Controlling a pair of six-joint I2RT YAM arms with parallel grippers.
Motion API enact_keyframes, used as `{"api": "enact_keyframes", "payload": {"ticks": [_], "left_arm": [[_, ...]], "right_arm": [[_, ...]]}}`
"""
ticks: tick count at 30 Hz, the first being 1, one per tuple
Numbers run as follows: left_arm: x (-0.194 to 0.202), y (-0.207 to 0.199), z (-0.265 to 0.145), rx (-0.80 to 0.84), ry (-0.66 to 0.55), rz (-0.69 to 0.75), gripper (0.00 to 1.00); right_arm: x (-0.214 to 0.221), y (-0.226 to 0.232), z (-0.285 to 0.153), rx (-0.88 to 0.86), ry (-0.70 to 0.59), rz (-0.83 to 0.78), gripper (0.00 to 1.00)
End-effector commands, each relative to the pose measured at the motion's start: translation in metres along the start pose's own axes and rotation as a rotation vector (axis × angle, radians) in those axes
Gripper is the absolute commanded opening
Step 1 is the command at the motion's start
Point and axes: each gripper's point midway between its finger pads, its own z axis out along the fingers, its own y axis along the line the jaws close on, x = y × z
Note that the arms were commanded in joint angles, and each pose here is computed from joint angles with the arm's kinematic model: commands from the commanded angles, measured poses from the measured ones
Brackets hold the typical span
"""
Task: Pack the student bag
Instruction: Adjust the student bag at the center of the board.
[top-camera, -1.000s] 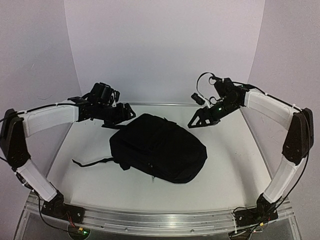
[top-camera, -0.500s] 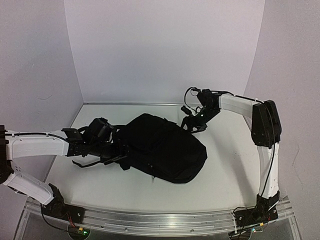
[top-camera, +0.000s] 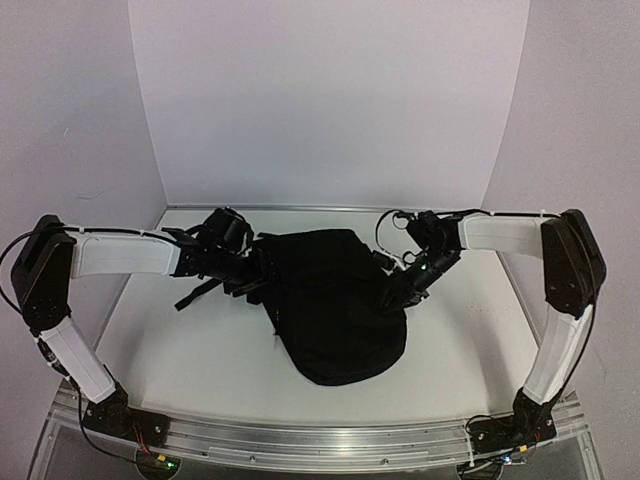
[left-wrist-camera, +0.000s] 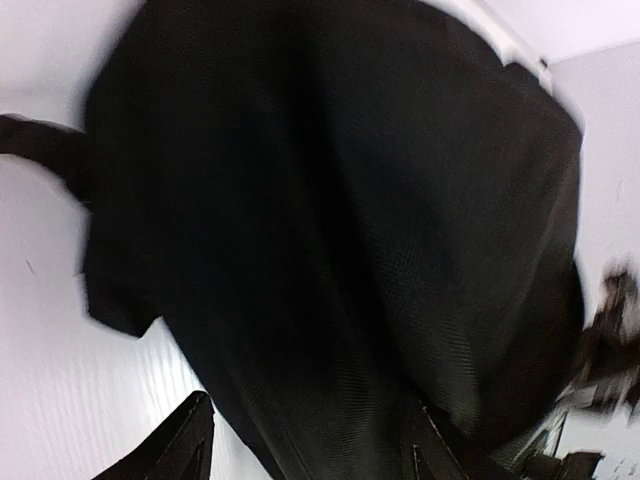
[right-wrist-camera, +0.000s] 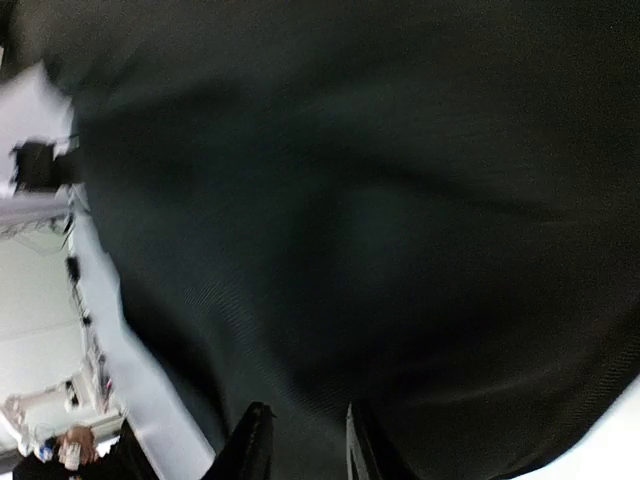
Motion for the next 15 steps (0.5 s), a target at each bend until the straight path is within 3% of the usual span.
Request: {"api": "enact_keyframes", "payload": {"ticks": [1,5,10,15], "left_arm": [[-0.052,-0.033,-0.032,0.073,-0.116,0.165,0.67],[-0.042,-0.034,-0.055,0.09,-0.107,0.258,0.74],[-0.021,-0.045,-0.063,0.183,-0.05,0.305,0.78],[0.0,-0.058,-0.044,0.199,0.005,0.337,0.8]], "right_arm": [[0.011,0.056,-0.016,-0.046,-0.021,-0.149,0.39],[-0.015,0.032,-0.054,0.148,-0.14,-0.187,0.46],[-0.038,0.006,-0.064,0.26,-0.214,-0.152,0.65],[-0.051,-0.018,-0.049,0.297,-0.183,-0.168,0.66]]}}
